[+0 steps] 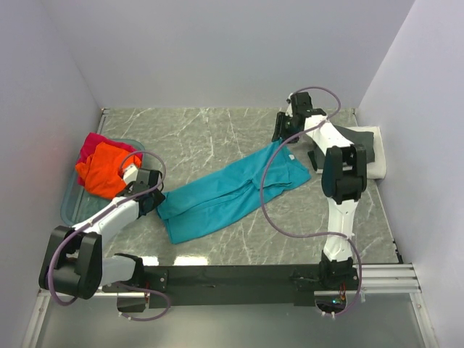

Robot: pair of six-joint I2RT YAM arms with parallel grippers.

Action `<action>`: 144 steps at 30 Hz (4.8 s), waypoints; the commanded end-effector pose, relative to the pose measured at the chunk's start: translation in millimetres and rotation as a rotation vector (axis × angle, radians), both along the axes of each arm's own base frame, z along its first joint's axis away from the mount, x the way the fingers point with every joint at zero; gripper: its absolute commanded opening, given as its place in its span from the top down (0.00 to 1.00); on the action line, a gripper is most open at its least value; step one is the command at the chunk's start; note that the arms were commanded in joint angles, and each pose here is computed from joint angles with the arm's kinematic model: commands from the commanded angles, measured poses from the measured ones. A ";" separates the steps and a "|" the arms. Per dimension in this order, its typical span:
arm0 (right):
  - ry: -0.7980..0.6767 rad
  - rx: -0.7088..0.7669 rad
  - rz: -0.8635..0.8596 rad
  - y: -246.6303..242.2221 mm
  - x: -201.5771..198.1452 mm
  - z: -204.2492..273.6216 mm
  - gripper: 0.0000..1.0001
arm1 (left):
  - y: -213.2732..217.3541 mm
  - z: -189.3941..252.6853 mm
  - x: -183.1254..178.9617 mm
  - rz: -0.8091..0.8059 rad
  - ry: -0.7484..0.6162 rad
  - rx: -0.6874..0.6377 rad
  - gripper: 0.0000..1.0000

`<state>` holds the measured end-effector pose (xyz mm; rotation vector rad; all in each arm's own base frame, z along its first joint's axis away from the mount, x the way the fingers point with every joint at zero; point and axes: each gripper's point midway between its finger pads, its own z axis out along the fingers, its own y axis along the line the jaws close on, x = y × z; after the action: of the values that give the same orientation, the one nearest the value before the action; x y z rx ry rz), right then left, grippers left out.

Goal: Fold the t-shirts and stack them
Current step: Fold the tshirt

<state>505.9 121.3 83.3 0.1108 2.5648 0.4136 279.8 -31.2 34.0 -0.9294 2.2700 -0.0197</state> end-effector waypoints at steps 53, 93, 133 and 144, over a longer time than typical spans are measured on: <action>0.088 0.125 -0.015 -42.0 13.9 -48.2 1.00 | -4.4 16.7 16.2 -0.019 -0.079 -0.090 0.78; 0.110 0.127 0.006 -40.0 8.6 -49.4 1.00 | -8.6 9.1 36.7 -0.012 -0.071 -0.102 0.96; -0.035 0.103 -0.005 -45.2 -2.7 20.0 0.51 | -23.1 83.3 8.6 -0.170 -0.235 -0.087 0.21; -0.117 0.057 -0.043 -39.2 -78.0 41.1 0.48 | -66.9 63.5 2.8 -0.315 -0.195 -0.010 0.20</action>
<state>442.6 70.6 130.3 0.1705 2.4415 0.4664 267.8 -96.4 83.6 -0.5549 2.2788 -0.2549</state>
